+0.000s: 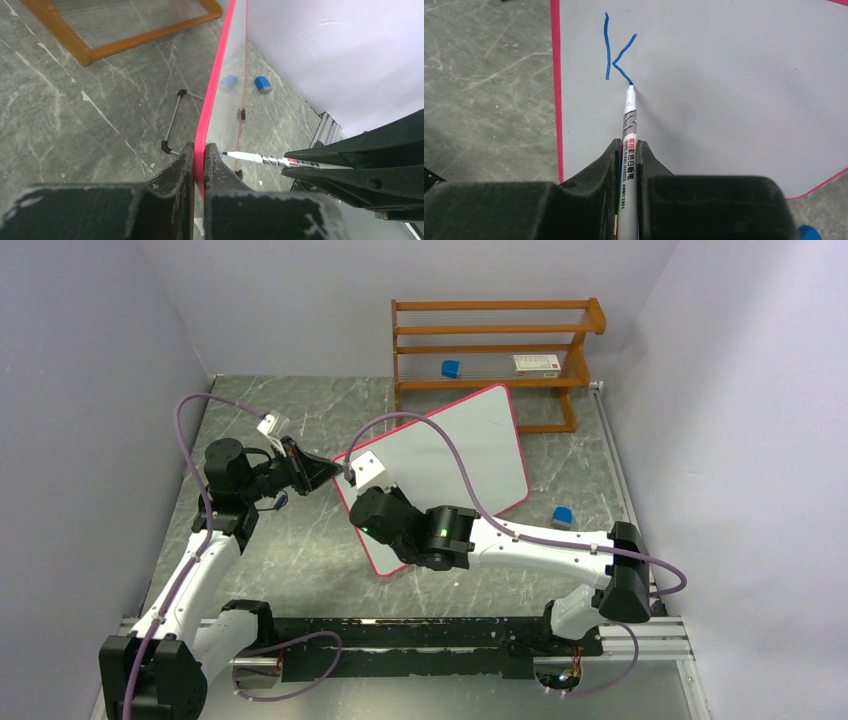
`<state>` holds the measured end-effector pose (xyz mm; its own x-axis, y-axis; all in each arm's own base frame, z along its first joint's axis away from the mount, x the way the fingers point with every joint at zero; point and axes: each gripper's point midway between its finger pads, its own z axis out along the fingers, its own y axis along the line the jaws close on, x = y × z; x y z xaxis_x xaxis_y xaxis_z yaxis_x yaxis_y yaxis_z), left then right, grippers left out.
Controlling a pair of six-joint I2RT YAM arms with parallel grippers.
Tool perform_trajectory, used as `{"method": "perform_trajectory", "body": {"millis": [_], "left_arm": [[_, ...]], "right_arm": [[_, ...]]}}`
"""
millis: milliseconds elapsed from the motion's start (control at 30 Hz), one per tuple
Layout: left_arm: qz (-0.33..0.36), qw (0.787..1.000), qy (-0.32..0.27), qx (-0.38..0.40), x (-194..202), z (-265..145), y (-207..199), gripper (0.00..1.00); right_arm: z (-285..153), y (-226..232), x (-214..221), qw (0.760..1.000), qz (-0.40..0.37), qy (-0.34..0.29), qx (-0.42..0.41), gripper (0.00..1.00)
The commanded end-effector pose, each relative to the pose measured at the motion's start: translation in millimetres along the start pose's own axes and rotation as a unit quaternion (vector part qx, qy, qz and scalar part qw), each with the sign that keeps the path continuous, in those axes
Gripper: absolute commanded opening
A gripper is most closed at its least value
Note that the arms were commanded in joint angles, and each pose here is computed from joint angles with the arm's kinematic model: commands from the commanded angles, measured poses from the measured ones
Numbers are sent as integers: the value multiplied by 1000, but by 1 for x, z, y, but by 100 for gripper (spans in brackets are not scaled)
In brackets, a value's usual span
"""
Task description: Write a sentence on the whiteboard
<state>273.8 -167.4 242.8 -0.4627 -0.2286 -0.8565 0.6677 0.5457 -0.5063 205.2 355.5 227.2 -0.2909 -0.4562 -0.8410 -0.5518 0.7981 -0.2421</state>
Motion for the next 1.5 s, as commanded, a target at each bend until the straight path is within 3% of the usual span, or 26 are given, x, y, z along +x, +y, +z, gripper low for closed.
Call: {"method": "perform_trajectory", "body": {"millis": [0,400,633,1467], "left_arm": [[10,1000,9,-8,4,0,6,5],[10,1000,10,-11,4,0,7,5],[11,1000,10,-11,4,1,7,5],[9,1000,11,-8,5,1,7,5]], "right_arm": [[-1,-10,6,1000,3,5,21,0],[-19,-13,-20,998,35,-49,-17,0],[-15,-22,-26,997,36,-61,2,0],[1,-21,-30,998,38,-57,4,0]]}}
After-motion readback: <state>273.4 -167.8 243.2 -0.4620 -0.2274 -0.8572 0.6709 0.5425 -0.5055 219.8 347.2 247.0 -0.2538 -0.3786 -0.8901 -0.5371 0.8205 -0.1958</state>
